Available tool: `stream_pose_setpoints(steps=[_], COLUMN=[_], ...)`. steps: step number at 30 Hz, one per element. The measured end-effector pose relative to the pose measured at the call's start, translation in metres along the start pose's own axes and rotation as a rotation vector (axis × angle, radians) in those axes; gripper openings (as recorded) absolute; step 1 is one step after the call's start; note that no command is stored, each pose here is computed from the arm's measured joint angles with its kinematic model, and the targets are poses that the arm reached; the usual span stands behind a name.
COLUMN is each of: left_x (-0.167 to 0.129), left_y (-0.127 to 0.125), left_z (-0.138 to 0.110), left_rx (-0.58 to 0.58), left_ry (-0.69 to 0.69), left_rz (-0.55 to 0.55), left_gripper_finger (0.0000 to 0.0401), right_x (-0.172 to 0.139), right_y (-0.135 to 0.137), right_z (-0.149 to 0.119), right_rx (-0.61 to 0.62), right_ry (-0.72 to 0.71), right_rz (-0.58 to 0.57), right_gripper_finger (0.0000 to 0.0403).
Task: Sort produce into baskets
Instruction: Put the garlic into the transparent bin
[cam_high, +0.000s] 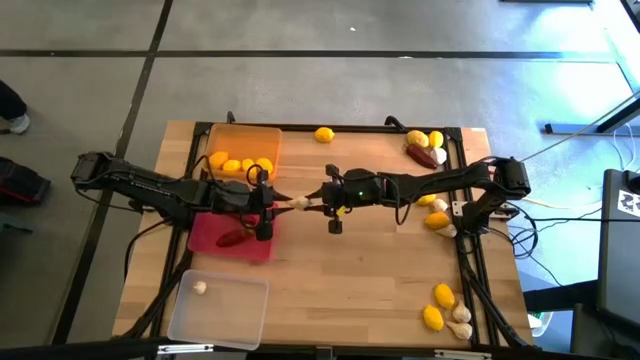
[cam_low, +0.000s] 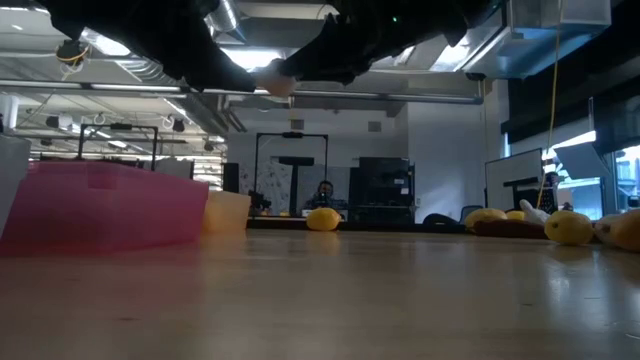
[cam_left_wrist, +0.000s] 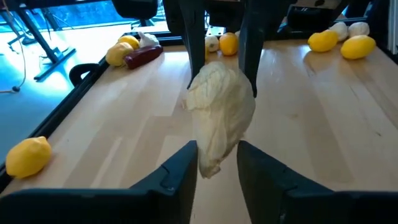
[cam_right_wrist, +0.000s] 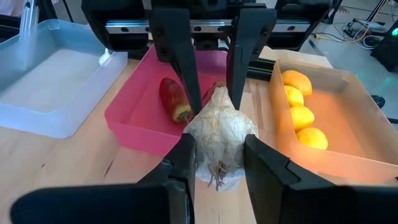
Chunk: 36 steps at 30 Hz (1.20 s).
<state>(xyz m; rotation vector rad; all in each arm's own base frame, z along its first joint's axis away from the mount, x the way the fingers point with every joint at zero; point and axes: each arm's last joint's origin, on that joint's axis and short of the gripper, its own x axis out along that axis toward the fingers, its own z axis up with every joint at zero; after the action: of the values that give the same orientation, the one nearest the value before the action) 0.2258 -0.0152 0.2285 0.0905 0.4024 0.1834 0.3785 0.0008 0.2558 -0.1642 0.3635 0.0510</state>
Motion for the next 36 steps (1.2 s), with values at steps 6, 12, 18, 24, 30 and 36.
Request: stream_pose_setpoints(steps=[6,12,18,24,30,36], left_x=[0.0,0.0,0.0,-0.006,-0.017,-0.035], left_y=[0.0,0.0,0.0,-0.002,-0.011,-0.016], left_z=[0.0,0.0,-0.001,0.018,0.035,0.049], left_rx=[0.015,0.023,0.05,0.04,0.07,0.026], left_ry=[-0.001,0.001,0.005,0.025,0.129,0.28], left_rz=[0.001,0.001,0.003,-0.019,-0.068,-0.089], left_gripper_finger=[0.0063,0.0025,0.0005,0.0005,0.0006,0.0007], right_x=[0.0,0.001,0.003,-0.016,-0.038,-0.044], right_y=[0.0,0.0,0.0,-0.002,-0.003,-0.003], right_z=[0.0,-0.001,-0.004,0.0,-0.002,-0.015], right_rx=[0.0,0.011,0.034,0.031,0.016,0.02], right_ry=[0.001,0.007,0.022,0.108,0.246,0.409], right_rz=[0.0,-0.011,-0.026,-0.035,-0.083,-0.14], right_gripper_finger=[0.0094,0.0094,0.0137,0.0213,0.0235,0.0229])
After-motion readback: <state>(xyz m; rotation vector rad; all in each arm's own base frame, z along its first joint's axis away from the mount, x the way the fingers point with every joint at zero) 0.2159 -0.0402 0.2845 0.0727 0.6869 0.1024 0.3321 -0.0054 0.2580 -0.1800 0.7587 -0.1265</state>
